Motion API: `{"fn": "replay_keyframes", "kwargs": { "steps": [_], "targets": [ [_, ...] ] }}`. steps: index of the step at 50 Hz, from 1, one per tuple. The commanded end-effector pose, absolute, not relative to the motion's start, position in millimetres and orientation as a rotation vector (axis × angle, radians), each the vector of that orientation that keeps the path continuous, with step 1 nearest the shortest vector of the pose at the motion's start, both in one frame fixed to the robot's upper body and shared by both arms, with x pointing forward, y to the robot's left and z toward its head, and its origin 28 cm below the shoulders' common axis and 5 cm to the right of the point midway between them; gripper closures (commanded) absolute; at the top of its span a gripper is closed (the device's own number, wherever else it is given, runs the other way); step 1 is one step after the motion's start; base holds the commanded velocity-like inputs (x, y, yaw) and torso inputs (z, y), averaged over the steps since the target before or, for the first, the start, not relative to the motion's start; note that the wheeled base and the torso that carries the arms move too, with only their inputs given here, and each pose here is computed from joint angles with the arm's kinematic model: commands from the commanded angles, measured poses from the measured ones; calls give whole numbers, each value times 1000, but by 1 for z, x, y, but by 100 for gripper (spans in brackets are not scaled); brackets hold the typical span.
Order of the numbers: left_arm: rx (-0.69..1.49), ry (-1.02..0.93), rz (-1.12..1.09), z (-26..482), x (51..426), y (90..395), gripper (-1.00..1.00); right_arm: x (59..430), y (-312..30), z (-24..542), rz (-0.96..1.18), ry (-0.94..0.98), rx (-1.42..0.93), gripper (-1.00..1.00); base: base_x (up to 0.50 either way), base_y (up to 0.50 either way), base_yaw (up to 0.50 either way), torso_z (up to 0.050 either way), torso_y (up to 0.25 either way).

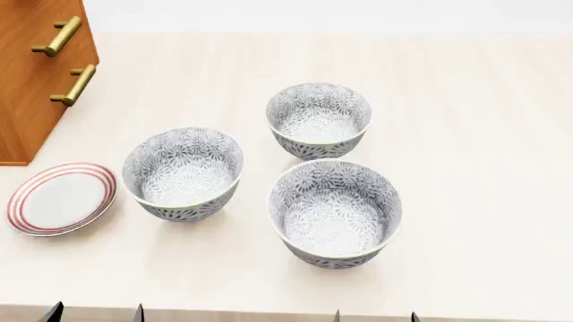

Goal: Stack the bowl at the front on the bowl in the middle.

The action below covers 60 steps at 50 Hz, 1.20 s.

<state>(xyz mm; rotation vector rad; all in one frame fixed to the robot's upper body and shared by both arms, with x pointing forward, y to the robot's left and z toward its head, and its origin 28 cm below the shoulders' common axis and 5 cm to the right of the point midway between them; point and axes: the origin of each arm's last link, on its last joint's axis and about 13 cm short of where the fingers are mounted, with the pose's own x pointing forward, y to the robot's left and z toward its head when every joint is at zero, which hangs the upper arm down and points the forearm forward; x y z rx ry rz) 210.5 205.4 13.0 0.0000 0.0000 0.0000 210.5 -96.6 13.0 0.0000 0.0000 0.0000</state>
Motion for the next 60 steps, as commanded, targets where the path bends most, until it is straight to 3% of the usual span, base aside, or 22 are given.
{"fn": "replay_keyframes", "kwargs": {
  "steps": [1, 13, 17, 20, 32, 41, 60],
  "targets": [
    [0, 0, 0, 11, 211, 205, -100, 210, -96, 10, 0, 1, 0, -100, 0, 0, 0, 0, 0],
    [-17, 22, 15, 17, 212, 205, -100, 212, -95, 14, 2, 4, -4, -100, 0, 0, 0, 0, 0],
    [-34, 36, 20, 43, 216, 204, -100, 214, -94, 37, 7, 3, 2, -100, 0, 0, 0, 0, 0],
    [-35, -5, -5, 90, 232, 206, -100, 227, -97, 89, 18, -14, 25, -100, 0, 0, 0, 0, 0],
    [23, -72, -11, 143, 238, 209, -100, 233, -96, 139, 21, -54, 19, -100, 0, 0, 0, 0, 0],
    [47, -93, 2, 146, 237, 210, -100, 235, -97, 141, -26, -61, 3, -100, 0, 0, 0, 0, 0],
    [48, -88, 10, 140, 239, 211, -100, 240, -94, 132, -12, -40, -5, -100, 0, 412, 0, 0, 0]
  ]
}}
